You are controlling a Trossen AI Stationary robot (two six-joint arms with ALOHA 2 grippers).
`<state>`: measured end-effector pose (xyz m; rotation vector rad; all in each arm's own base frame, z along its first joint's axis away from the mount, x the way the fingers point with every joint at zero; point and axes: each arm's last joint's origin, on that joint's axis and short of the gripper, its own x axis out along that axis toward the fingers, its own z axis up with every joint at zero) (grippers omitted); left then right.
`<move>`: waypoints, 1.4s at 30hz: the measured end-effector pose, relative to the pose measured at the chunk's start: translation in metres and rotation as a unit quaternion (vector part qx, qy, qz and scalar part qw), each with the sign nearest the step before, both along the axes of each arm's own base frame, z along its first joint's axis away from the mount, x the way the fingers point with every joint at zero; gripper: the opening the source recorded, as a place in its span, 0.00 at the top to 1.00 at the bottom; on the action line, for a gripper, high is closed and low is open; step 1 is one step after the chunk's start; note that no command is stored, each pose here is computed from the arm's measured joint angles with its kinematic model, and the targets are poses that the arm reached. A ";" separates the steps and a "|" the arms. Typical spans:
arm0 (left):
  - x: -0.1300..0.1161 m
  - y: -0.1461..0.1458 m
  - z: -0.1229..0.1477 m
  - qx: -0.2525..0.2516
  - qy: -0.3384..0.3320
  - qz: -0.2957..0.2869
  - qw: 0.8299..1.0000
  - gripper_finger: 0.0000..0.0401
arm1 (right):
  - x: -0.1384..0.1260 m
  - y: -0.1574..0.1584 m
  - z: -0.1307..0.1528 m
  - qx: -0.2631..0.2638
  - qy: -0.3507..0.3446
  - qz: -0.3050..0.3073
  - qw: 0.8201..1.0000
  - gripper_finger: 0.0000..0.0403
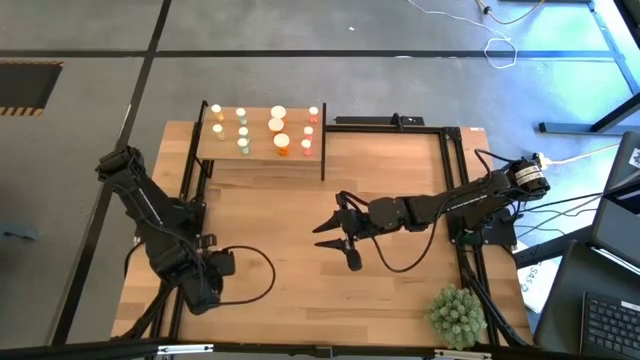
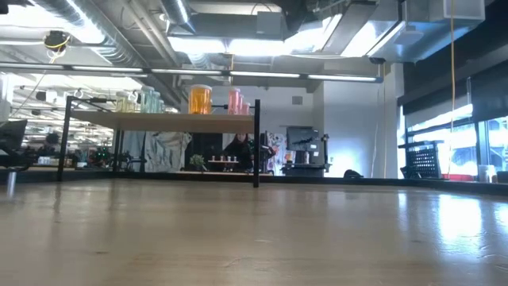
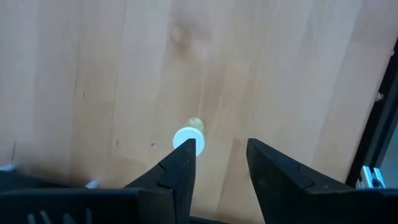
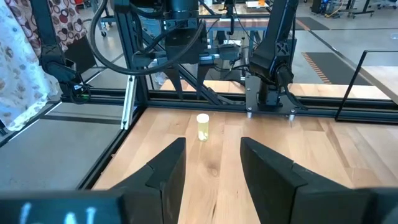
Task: Pick and place medicine bottles onto shelf by color
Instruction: Put the yellow pill on the shelf aligned with the yellow pill on the shelf
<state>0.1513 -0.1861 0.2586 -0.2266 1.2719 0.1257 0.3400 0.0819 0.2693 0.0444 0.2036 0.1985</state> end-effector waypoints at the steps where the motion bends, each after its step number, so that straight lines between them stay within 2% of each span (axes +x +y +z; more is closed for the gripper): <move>1: 0.000 0.000 0.000 0.002 -0.002 0.002 1.000 0.66 | 0.000 0.000 0.000 0.000 0.000 0.000 1.000 0.61; 10: -0.004 -0.002 -0.001 -0.004 -0.006 0.039 0.999 0.66 | 0.000 0.000 0.000 0.000 0.000 0.000 1.000 0.61; 13: -0.008 -0.002 -0.006 0.006 -0.014 0.063 0.998 0.66 | 0.000 0.000 0.000 0.001 0.000 0.000 1.000 0.61; 23: -0.015 0.000 -0.015 0.032 -0.026 0.085 0.996 0.65 | 0.000 0.000 0.000 0.001 0.000 0.000 1.000 0.61; 27: -0.016 0.002 -0.016 0.042 -0.020 0.086 0.995 0.60 | 0.000 0.000 0.000 0.000 0.000 0.000 1.000 0.61; 35: -0.018 0.004 -0.017 0.048 -0.002 0.084 0.995 0.42 | 0.000 0.000 0.000 0.000 0.000 0.000 1.000 0.61; 42: -0.021 0.006 -0.041 0.040 0.015 0.083 0.996 0.39 | 0.000 0.000 0.000 0.000 0.000 0.000 1.000 0.61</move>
